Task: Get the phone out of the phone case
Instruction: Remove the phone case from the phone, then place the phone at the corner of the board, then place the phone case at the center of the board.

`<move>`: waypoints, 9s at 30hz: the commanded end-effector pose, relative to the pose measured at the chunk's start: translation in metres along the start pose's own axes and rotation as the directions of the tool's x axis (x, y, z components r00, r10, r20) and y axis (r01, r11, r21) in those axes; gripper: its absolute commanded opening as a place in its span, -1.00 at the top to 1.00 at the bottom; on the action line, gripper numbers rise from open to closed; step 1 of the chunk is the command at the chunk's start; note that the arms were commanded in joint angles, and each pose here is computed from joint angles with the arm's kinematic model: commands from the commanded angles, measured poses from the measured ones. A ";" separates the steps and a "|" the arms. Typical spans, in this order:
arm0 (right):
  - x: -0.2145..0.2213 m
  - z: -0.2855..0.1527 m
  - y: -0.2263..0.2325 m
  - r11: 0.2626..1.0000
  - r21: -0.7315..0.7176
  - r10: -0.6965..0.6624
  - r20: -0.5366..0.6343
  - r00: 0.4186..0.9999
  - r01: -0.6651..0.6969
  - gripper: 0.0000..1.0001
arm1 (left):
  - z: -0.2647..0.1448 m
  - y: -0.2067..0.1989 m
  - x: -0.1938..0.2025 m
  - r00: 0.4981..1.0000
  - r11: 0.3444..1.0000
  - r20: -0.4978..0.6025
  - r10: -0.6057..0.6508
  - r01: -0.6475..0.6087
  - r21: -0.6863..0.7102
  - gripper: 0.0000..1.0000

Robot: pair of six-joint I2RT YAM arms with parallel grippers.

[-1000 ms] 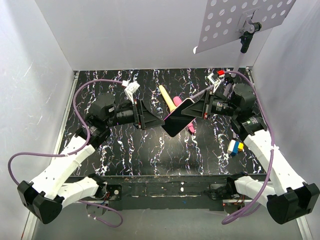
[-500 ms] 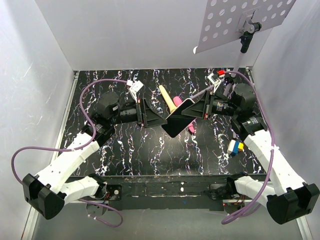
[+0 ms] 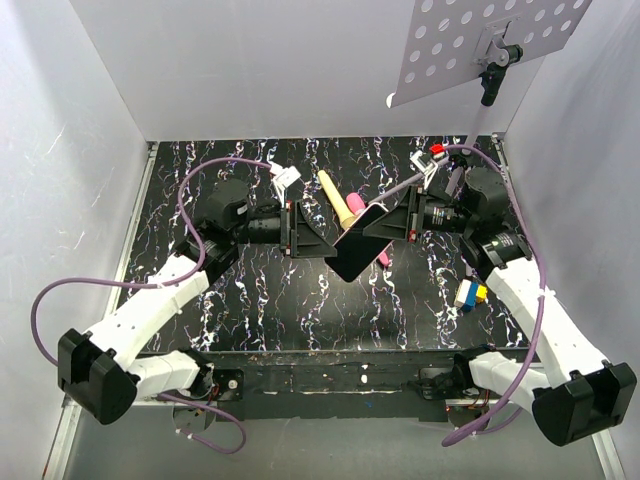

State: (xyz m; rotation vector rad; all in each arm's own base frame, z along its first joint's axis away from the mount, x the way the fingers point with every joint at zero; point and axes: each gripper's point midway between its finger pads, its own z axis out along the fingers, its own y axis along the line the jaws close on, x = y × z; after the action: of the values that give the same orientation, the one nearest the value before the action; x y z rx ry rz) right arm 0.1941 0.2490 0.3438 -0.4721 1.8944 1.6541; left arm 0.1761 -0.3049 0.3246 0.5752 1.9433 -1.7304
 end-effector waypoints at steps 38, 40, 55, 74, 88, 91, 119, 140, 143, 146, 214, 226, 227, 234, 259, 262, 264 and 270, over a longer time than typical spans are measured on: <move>-0.013 0.021 0.010 1.000 0.016 0.024 0.018 1.000 -0.024 -0.62 | -0.018 -0.013 -0.026 0.955 0.986 0.264 -0.134 0.156 -0.061 1.00; -0.013 0.017 0.007 0.998 0.038 0.055 0.057 0.997 -0.057 -0.64 | -0.023 -0.014 -0.029 0.948 0.986 0.293 -0.125 0.151 -0.066 1.00; 0.011 0.026 -0.001 0.985 -0.094 0.160 0.134 0.978 -0.148 -0.54 | -0.037 -0.025 -0.051 0.860 0.965 0.448 -0.243 0.261 0.022 1.00; 0.021 0.053 0.000 0.958 -0.190 0.243 0.156 0.957 -0.213 0.20 | -0.044 -0.017 -0.064 0.760 0.928 0.538 -0.366 0.343 0.146 1.00; 0.034 0.056 -0.010 0.958 -0.197 0.237 0.133 0.962 -0.209 0.18 | -0.048 -0.016 -0.063 0.747 0.921 0.544 -0.383 0.353 0.163 1.00; 0.035 0.056 -0.012 0.959 -0.194 0.236 0.133 0.963 -0.208 0.18 | -0.048 -0.017 -0.063 0.747 0.920 0.542 -0.386 0.353 0.169 1.00; -0.004 0.086 -0.001 0.959 -0.194 0.245 0.196 0.950 -0.208 0.27 | -0.042 -0.022 -0.050 0.794 0.919 0.464 -0.393 0.357 0.167 1.00; 0.016 0.060 -0.153 0.775 0.629 -0.065 0.171 0.983 -0.058 0.97 | -0.059 -0.017 -0.057 0.755 0.925 0.558 -0.344 0.374 0.065 1.00; 0.039 0.064 -0.136 0.835 0.549 -0.017 0.084 0.996 -0.032 0.97 | -0.072 0.008 -0.064 0.724 0.898 0.638 -0.262 0.425 -0.114 1.00; 0.064 0.060 -0.120 0.874 0.486 0.011 0.009 1.000 -0.014 0.97 | -0.088 0.041 -0.077 0.681 0.832 0.713 -0.167 0.486 -0.269 1.00; 0.119 -0.013 -0.093 0.852 0.523 0.074 -0.143 0.987 0.012 0.97 | -0.352 0.485 -0.165 -0.304 0.397 0.871 0.386 0.907 0.140 -0.34; 0.122 -0.019 -0.079 0.875 0.485 0.078 -0.102 0.992 -0.019 0.97 | -0.332 0.455 -0.157 -0.184 0.256 0.931 0.317 0.961 0.103 -0.96; 0.122 -0.019 -0.078 0.876 0.481 0.076 -0.100 0.992 -0.019 0.97 | -0.329 0.451 -0.158 -0.167 0.249 0.938 0.305 0.964 0.091 -0.96; 0.131 -0.022 -0.081 0.871 0.489 0.109 -0.119 0.987 -0.038 0.97 | -0.315 0.396 -0.179 0.035 0.280 0.966 0.256 0.954 -0.109 -0.96; 0.229 -0.003 -0.162 0.775 0.493 0.479 -0.050 0.876 -0.396 0.95 | -0.210 0.254 -0.006 0.929 0.404 0.371 -0.005 0.341 -0.849 -0.93; 0.234 -0.004 -0.173 0.760 0.496 0.483 -0.001 0.876 -0.419 0.90 | -0.209 0.255 -0.008 0.911 0.405 0.413 -0.010 0.381 -0.831 -0.93; 0.244 -0.004 -0.179 0.734 0.514 0.522 -0.010 0.853 -0.444 0.88 | -0.207 0.252 -0.011 0.898 0.418 0.441 -0.001 0.401 -0.815 -0.93; 0.262 -0.010 -0.188 0.710 0.530 0.555 -0.016 0.832 -0.464 0.74 | -0.209 0.256 -0.012 0.894 0.409 0.447 0.007 0.406 -0.818 -0.95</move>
State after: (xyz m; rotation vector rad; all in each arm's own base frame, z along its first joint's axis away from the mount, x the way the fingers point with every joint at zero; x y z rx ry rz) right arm 0.0993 0.2288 0.0304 0.1648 2.7183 1.2911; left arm 0.3198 -0.0684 0.1413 -0.4291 2.3270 -0.5432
